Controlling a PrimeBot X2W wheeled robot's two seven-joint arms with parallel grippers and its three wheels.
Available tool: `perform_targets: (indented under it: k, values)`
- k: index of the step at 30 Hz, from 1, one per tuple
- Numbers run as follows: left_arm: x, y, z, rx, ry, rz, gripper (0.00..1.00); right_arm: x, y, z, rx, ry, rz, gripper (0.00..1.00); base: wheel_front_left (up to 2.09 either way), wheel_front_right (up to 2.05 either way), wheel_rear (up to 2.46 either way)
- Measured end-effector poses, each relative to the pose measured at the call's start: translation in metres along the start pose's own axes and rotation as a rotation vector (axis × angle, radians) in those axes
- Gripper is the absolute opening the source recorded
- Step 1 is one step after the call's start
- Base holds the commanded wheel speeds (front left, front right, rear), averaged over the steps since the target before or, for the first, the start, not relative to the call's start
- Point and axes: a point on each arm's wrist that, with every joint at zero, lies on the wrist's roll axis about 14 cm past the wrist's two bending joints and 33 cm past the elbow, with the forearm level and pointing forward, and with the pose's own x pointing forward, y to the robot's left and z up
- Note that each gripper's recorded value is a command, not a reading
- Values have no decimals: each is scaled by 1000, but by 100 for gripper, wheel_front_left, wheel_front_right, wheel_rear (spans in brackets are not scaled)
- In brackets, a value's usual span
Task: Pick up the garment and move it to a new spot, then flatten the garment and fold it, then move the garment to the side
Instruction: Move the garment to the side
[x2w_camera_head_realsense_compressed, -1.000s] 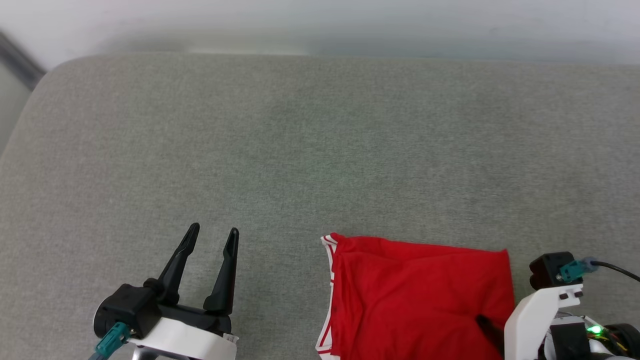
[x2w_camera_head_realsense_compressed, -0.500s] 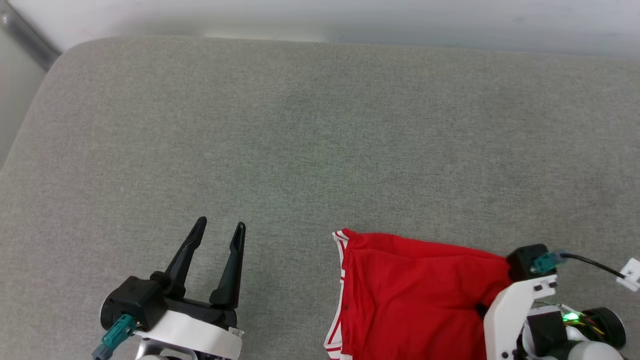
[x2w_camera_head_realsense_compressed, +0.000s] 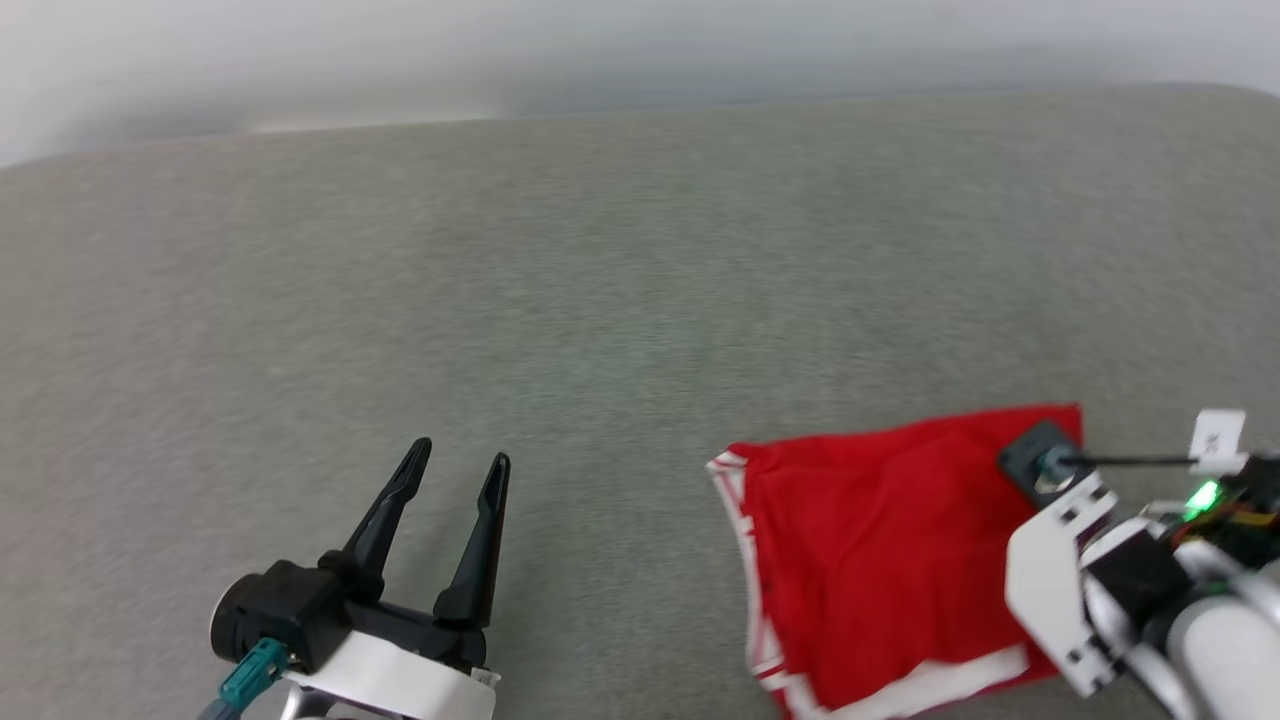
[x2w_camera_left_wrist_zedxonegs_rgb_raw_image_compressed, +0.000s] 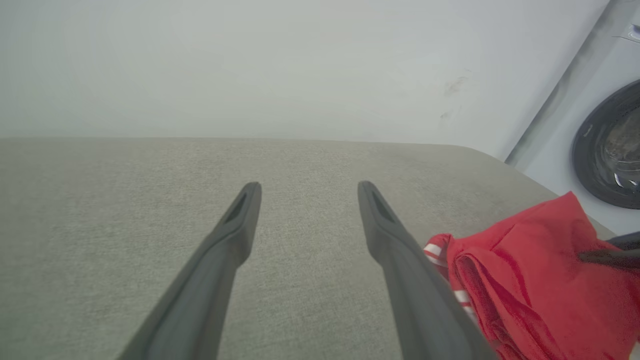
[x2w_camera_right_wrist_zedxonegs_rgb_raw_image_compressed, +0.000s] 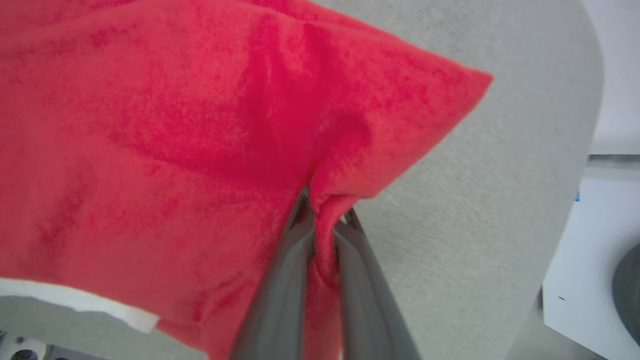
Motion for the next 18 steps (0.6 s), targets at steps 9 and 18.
perform_targets:
  k: [9,18]
  values:
    - [54,-65,-16,-13,1,-274,100,-30,-116,-37,-32,77,-288,0,0,0,0]
    - [91,-97,-49,-123,23,-418,100,-33,-208,-106,68,258,-511,0,0,0,0]
